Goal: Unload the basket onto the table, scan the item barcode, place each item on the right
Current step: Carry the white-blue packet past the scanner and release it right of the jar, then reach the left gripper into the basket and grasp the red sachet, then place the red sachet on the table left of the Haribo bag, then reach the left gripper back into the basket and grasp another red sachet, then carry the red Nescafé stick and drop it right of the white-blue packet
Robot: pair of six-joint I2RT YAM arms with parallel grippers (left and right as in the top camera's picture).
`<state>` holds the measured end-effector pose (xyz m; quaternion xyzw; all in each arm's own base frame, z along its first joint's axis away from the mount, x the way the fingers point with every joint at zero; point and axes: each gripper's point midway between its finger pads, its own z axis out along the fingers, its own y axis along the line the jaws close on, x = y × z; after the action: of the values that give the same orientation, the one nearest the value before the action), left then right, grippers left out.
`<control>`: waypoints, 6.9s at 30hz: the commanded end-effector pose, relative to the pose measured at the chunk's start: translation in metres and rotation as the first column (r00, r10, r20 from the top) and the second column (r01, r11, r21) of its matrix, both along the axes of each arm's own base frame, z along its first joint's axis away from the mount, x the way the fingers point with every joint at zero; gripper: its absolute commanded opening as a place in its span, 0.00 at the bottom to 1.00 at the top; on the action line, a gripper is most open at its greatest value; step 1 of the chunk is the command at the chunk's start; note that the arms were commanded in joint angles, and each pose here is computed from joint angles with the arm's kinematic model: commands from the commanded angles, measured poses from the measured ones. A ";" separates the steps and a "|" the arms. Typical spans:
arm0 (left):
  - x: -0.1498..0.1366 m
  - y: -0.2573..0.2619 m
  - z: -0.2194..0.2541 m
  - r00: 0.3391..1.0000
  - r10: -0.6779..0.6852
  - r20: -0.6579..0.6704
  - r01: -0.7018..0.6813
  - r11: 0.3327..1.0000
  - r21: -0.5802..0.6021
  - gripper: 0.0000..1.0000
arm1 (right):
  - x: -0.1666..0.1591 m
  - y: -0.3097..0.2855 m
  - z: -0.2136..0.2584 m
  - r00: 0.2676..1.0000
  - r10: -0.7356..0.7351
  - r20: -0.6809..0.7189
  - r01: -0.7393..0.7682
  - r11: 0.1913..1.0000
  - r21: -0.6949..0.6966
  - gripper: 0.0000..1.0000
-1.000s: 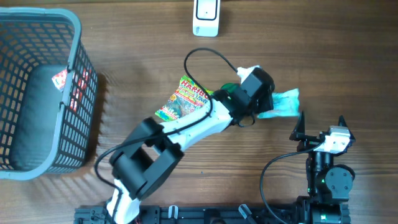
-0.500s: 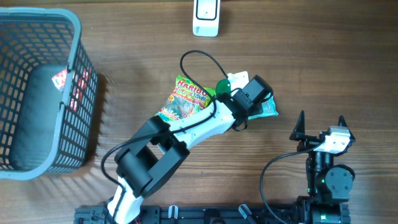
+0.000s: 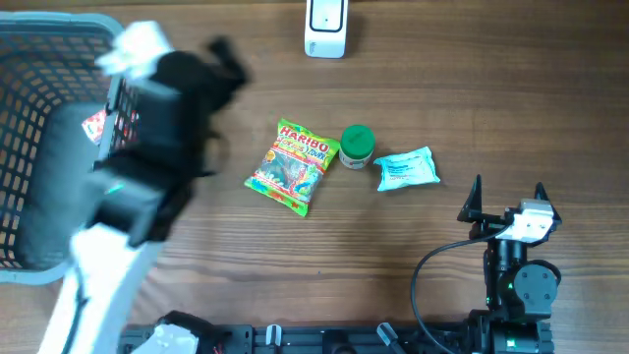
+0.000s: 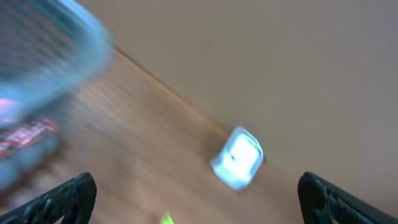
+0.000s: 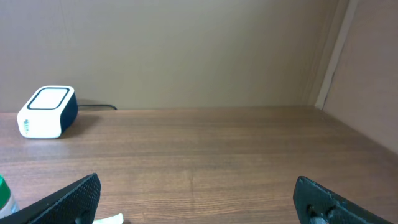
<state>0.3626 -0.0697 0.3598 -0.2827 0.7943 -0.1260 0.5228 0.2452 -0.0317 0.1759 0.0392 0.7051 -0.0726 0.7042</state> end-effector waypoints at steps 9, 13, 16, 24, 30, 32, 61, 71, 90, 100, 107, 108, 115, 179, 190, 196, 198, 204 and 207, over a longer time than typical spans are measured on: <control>-0.015 0.263 -0.105 0.819 0.450 -0.356 -0.519 0.846 -0.124 1.00 | 0.000 0.002 0.001 1.000 0.010 0.006 -0.010 1.000 -0.006 1.00; 0.001 0.284 -0.204 0.707 0.411 -0.576 -0.563 0.819 -0.107 0.92 | 0.000 0.002 0.001 1.000 0.010 0.006 -0.010 1.000 -0.005 1.00; 0.009 0.289 -0.271 0.632 0.366 -0.683 -0.575 0.813 -0.097 0.80 | 0.000 0.002 0.002 1.000 0.010 0.007 -0.010 1.000 -0.005 1.00; 0.036 0.291 -0.318 0.667 0.297 -0.683 -0.515 0.847 -0.134 0.81 | 0.000 0.002 0.001 1.000 0.010 0.007 -0.010 1.000 -0.005 1.00; 0.037 0.292 -0.318 0.671 0.297 -0.680 -0.512 0.848 -0.134 0.04 | 0.000 0.002 0.001 1.000 0.010 0.007 -0.010 1.000 -0.005 1.00; 0.034 0.290 -0.319 0.664 0.289 -0.689 -0.507 0.852 -0.131 0.04 | 0.000 0.002 0.001 1.000 0.010 0.006 -0.010 1.000 -0.005 1.00; 0.054 0.277 -0.322 0.731 0.116 -0.672 -0.314 0.932 -0.181 0.04 | 0.000 0.002 0.001 1.000 0.010 0.006 -0.010 1.000 -0.005 1.00; -0.016 0.238 0.000 0.967 0.193 -0.166 -0.226 0.950 -0.214 0.04 | 0.000 0.002 0.001 1.000 0.010 0.006 -0.010 1.000 -0.005 1.00; 0.008 -0.013 -0.350 0.556 0.115 -0.823 -0.370 0.921 -0.121 0.04 | 0.000 0.002 0.001 1.000 0.010 0.006 -0.010 1.000 -0.005 1.00; 0.006 -0.029 -0.269 0.713 0.036 -0.700 -0.246 0.948 -0.202 1.00 | 0.000 0.002 0.001 1.000 0.010 0.007 -0.010 1.000 -0.005 1.00; -0.039 0.103 -0.006 0.958 0.287 -0.021 -0.287 0.953 -0.091 1.00 | 0.000 0.002 0.001 1.000 0.010 0.006 -0.010 1.000 -0.005 1.00; -0.051 0.134 0.009 0.939 0.344 0.025 -0.340 0.936 -0.093 1.00 | 0.000 0.002 0.001 1.000 0.010 0.006 -0.010 1.000 -0.005 1.00; -0.047 0.278 0.002 0.944 0.324 0.062 -0.322 0.945 -0.051 1.00 | 0.000 0.002 0.001 1.000 0.010 0.006 -0.010 1.000 -0.005 1.00; 0.005 -0.218 -0.100 0.320 -0.920 -0.226 0.947 0.308 0.087 0.04 | 0.000 0.002 0.002 1.000 0.010 0.007 -0.010 1.000 -0.005 1.00; -0.014 -0.419 -0.249 0.142 -0.986 -0.082 0.988 0.146 -0.045 0.04 | 0.000 0.002 0.001 1.000 0.010 0.006 -0.010 1.000 -0.006 1.00; -0.018 -0.423 -0.301 0.170 -0.978 -0.125 0.962 0.192 -0.195 0.04 | 0.000 0.002 0.001 1.000 0.010 0.007 -0.010 1.000 -0.005 1.00; -0.028 -0.431 -0.302 0.146 -0.982 -0.119 0.967 0.167 -0.194 0.23 | 0.000 0.002 0.002 1.000 0.010 0.007 -0.010 1.000 -0.005 1.00; 0.000 -0.426 -0.223 0.230 -0.973 0.016 0.971 0.229 -0.069 1.00 | 0.000 0.002 0.002 1.000 0.010 0.007 -0.010 1.000 -0.005 1.00; 0.039 -0.391 -0.169 0.425 -0.904 0.049 0.904 0.427 0.038 1.00 | 0.000 0.002 0.002 1.000 0.010 0.007 -0.010 1.000 -0.005 1.00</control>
<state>0.3609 -0.4936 0.1067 0.2453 0.8216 -0.4260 0.2888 0.2452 -0.0316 0.1759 0.0389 0.7052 -0.0724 0.7043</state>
